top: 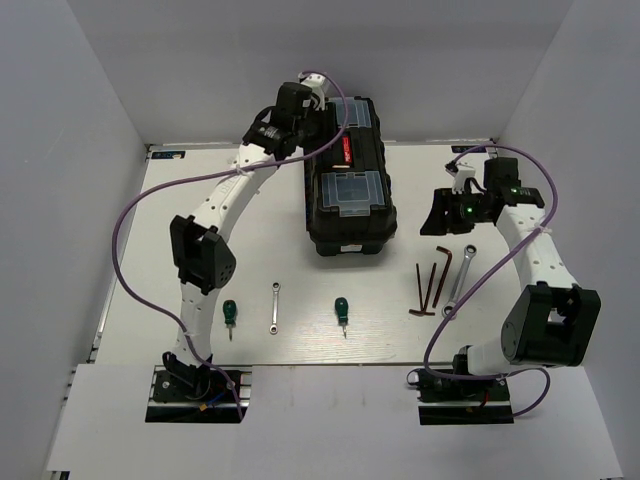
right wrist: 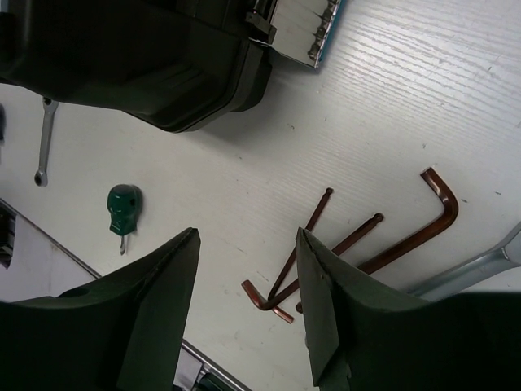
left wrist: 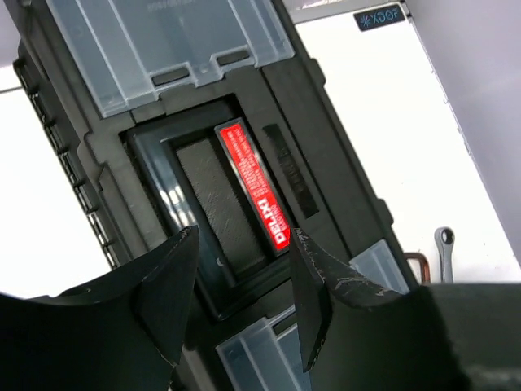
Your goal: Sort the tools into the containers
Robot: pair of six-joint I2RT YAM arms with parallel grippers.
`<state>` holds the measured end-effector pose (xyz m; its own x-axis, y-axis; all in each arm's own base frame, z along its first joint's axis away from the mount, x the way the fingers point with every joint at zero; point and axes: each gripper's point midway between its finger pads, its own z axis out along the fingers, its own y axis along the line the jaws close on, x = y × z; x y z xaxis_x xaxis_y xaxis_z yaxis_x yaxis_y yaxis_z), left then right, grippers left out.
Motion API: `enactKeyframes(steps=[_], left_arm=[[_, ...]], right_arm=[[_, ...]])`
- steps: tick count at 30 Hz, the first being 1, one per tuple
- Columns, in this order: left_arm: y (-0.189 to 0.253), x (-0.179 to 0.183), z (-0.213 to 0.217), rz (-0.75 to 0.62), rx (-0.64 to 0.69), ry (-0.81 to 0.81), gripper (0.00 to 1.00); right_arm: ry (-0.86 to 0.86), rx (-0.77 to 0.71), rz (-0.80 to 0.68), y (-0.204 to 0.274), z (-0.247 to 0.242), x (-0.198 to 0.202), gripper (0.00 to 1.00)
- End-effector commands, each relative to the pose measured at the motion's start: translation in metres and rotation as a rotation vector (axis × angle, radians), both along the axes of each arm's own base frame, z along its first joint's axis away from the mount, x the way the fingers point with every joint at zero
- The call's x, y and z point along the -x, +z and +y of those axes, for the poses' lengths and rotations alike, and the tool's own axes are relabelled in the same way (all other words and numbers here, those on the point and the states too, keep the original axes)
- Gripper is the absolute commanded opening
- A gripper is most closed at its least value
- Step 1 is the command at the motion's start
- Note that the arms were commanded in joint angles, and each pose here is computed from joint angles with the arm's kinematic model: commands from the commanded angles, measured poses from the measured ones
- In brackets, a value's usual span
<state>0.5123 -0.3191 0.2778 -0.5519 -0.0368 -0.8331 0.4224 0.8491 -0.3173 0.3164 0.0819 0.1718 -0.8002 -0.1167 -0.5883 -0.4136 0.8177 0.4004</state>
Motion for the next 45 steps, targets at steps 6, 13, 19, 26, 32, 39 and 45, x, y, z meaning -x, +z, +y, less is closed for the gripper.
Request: enactKeyframes(steps=[6, 13, 19, 26, 32, 39, 45], left_arm=[[0.048, -0.008, -0.003, -0.133, 0.043, 0.042, 0.59], [0.030, -0.012, 0.015, -0.120, -0.073, 0.149, 0.56], [0.022, -0.013, 0.015, -0.120, -0.110, 0.157, 0.56], [0.009, -0.014, 0.012, -0.123, -0.179, 0.161, 0.56], [-0.014, -0.016, 0.014, -0.131, -0.322, 0.183, 0.58], [-0.020, -0.014, 0.022, -0.143, -0.410, 0.234, 0.62], [-0.041, -0.014, 0.038, -0.113, -0.501, 0.285, 0.62]], right_arm=[[0.013, -0.078, -0.053, 0.013, 0.012, -0.010, 0.56], [0.031, -0.114, -0.085, 0.027, 0.018, -0.020, 0.55], [0.027, -0.140, -0.122, 0.042, 0.023, -0.033, 0.55], [0.028, -0.146, -0.090, 0.032, 0.025, -0.028, 0.55], [0.021, -0.143, -0.080, 0.028, 0.024, -0.026, 0.55], [0.019, -0.148, -0.073, 0.023, 0.024, -0.022, 0.55], [0.022, -0.153, -0.074, 0.024, 0.025, -0.021, 0.55]])
